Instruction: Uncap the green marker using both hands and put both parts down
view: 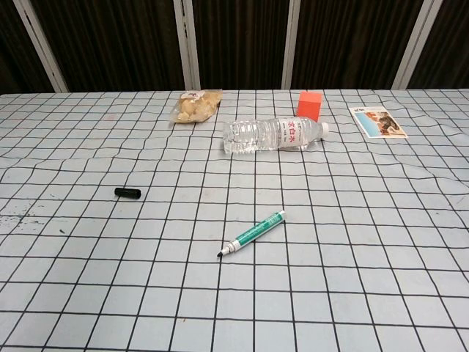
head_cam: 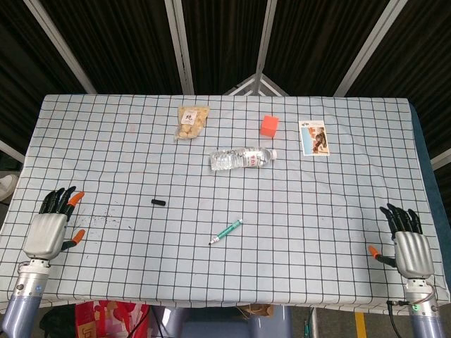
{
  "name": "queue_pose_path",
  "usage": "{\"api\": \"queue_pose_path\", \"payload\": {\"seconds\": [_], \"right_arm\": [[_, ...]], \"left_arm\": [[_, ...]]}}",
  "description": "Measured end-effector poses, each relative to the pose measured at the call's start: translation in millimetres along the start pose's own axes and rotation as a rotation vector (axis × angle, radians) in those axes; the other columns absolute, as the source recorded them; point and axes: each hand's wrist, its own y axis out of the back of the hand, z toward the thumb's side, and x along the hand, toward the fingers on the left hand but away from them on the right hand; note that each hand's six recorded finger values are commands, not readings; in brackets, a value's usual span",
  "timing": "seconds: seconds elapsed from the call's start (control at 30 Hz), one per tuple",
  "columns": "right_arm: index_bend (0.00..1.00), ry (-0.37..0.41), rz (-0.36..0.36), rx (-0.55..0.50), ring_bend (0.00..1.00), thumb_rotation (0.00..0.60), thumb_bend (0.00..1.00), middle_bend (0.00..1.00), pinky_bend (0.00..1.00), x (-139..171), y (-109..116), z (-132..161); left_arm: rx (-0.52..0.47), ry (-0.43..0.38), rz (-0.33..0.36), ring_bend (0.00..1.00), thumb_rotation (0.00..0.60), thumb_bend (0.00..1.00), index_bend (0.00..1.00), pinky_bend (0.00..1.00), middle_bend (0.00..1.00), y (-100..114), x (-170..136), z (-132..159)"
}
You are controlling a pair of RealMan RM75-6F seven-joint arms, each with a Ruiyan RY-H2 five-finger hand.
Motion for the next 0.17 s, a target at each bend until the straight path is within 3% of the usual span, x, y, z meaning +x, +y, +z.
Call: {"api": "queue_pose_path", "payload": {"seconds": [0.17], "right_arm": [[0.14,0.011,0.018,0.016,0.11,0.6,0.2,0.12,0.0,-3.6,-4.4,7.3]], "left_arm": [[0.005,0.007,0.004,0.0,0.6,0.38,0.14,0.0,0.04,2.7,-1.4,-2.0]]}}
